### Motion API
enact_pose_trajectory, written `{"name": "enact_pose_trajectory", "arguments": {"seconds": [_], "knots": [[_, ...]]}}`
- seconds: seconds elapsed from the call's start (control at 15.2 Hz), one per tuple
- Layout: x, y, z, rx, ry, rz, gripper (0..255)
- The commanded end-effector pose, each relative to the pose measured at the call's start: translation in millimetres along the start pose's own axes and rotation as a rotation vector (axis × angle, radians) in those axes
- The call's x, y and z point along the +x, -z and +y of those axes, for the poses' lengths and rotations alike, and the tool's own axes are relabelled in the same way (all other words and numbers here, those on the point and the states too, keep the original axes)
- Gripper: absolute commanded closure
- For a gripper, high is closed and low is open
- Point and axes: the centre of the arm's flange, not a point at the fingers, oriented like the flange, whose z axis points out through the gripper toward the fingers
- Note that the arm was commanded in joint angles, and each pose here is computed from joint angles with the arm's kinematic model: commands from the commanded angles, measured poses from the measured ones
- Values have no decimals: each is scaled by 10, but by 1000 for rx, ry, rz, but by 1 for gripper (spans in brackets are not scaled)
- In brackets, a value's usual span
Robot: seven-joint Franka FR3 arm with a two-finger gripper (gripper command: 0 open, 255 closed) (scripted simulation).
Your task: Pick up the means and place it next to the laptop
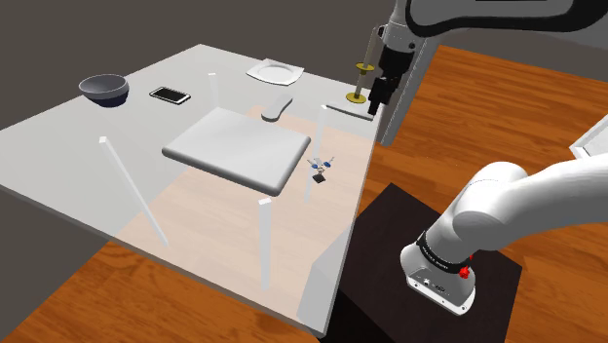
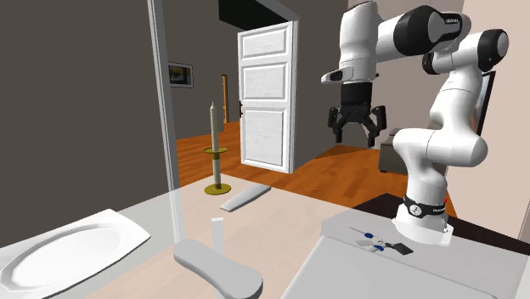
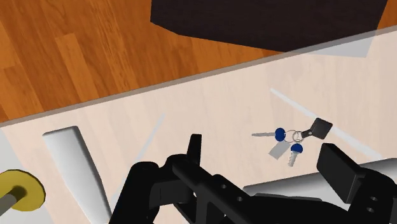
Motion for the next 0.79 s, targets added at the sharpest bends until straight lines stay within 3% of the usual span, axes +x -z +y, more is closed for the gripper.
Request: {"name": "enact_pose_trajectory", "arguments": {"seconds": [0.0,0.73], "knots": [[115,-95,178,-6,24,2,0],[794,-689,1274,-29,139,6,0]]}}
